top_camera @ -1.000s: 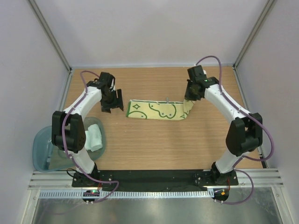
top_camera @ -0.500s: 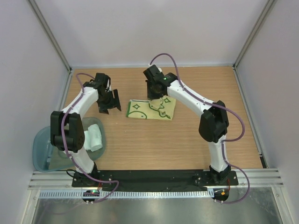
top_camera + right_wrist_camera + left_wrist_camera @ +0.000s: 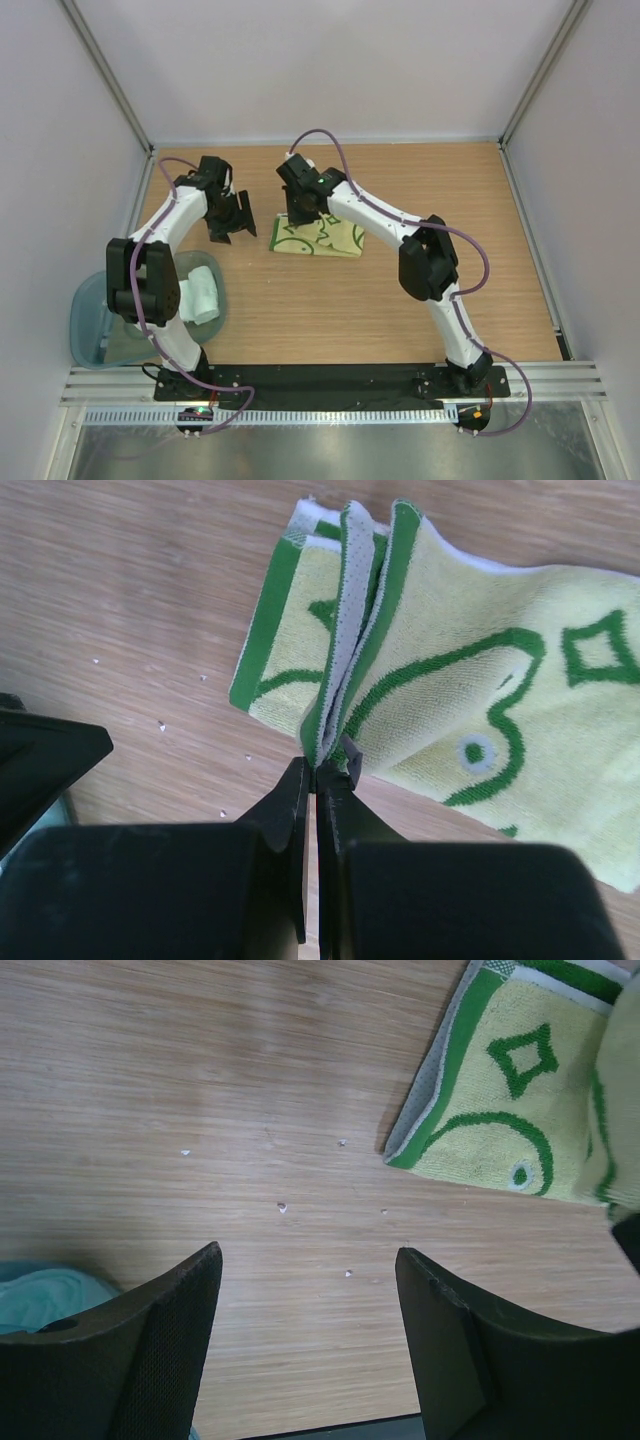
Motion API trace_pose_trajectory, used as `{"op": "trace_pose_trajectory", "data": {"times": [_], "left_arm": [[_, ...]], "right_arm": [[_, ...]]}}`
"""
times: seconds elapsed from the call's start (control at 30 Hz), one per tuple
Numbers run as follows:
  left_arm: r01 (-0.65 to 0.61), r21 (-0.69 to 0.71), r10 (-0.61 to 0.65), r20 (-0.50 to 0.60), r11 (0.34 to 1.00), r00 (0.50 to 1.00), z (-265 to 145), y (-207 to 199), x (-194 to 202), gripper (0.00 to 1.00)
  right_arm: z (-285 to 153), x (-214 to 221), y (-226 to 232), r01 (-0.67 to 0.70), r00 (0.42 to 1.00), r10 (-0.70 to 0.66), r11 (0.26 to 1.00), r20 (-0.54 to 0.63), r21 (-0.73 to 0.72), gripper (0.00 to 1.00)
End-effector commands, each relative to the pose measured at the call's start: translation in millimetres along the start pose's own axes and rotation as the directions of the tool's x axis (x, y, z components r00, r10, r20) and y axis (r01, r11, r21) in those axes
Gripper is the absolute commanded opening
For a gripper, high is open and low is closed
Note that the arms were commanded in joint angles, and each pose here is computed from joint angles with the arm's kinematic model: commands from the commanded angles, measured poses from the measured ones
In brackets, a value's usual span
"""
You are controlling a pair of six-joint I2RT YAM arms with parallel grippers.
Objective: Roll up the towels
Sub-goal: Fold the towel
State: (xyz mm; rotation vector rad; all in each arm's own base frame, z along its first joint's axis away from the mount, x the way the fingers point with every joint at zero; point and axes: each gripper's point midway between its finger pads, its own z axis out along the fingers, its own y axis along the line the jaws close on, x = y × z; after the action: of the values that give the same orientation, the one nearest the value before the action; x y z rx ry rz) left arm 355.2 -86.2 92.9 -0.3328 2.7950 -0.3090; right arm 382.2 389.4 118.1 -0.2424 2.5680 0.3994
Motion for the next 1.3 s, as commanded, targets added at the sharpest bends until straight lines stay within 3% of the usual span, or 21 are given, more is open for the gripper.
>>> {"op": "trace_pose_trajectory", "data": {"times": [0.0, 0.1, 0.13, 0.27, 0.5, 0.63, 0.67, 0.7, 0.83, 0.87, 1.0, 1.27], "left_arm": [[0.005, 0.032, -0.006, 0.033, 0.999, 0.999, -8, -3, -7, 0.71], [0.009, 0.032, -0.010, 0.034, 0.999, 0.999, -9, -2, -7, 0.71], [0.010, 0.031, -0.011, 0.036, 0.999, 0.999, -8, -2, -7, 0.70], [0.011, 0.024, -0.012, 0.033, 1.000, 0.999, -7, 0, -7, 0.71], [0.011, -0.001, -0.011, 0.040, 1.000, 0.999, -5, 5, -8, 0.70], [0.011, -0.006, -0.011, 0.043, 1.000, 0.999, -2, 6, -9, 0.68], [0.006, 0.003, -0.006, 0.056, 1.000, 0.998, -2, 3, -11, 0.65], [-0.004, 0.016, 0.003, 0.060, 1.000, 0.998, -3, -2, -11, 0.64], [-0.041, 0.058, 0.037, 0.071, 0.997, 0.997, -2, -24, -14, 0.63], [-0.040, 0.072, 0.035, 0.069, 0.997, 0.997, -1, -30, -15, 0.61], [-0.055, 0.120, 0.049, 0.049, 0.991, 0.998, 9, -55, -20, 0.57], [-0.107, 0.198, 0.100, 0.041, 0.974, 0.994, 29, -104, -35, 0.65]], "right_arm": [[0, -5, 33, -0.004, 0.999, 0.007, 0.997, 0.034, -0.083, 0.01], [13, 7, 41, 0.008, 1.000, -0.007, 0.995, 0.013, -0.098, 0.04], [20, 10, 43, 0.009, 1.000, -0.009, 0.995, 0.009, -0.102, 0.09], [35, 23, 56, 0.002, 0.999, -0.008, 0.983, -0.031, -0.181, 0.42], [13, 7, 73, 0.024, 1.000, -0.021, 0.966, 0.013, -0.258, 0.67], [-28, -20, 57, -0.003, 0.996, 0.028, 0.962, 0.089, -0.273, 0.69], [-25, -8, 41, -0.022, 0.997, 0.039, 0.967, 0.061, -0.254, 0.69], [-53, -26, 39, -0.038, 0.990, 0.076, 0.955, 0.120, -0.293, 0.69], [-66, -18, -21, -0.130, 0.982, 0.161, 0.957, 0.101, -0.261, 0.68], [-58, -5, -45, -0.165, 0.981, 0.184, 0.960, 0.067, -0.228, 0.61], [-49, 17, -84, -0.212, 0.976, 0.219, 0.957, 0.012, -0.199, 0.52], [-28, 58, -146, -0.244, 0.968, 0.245, 0.969, -0.053, 0.026, 0.52]]}}
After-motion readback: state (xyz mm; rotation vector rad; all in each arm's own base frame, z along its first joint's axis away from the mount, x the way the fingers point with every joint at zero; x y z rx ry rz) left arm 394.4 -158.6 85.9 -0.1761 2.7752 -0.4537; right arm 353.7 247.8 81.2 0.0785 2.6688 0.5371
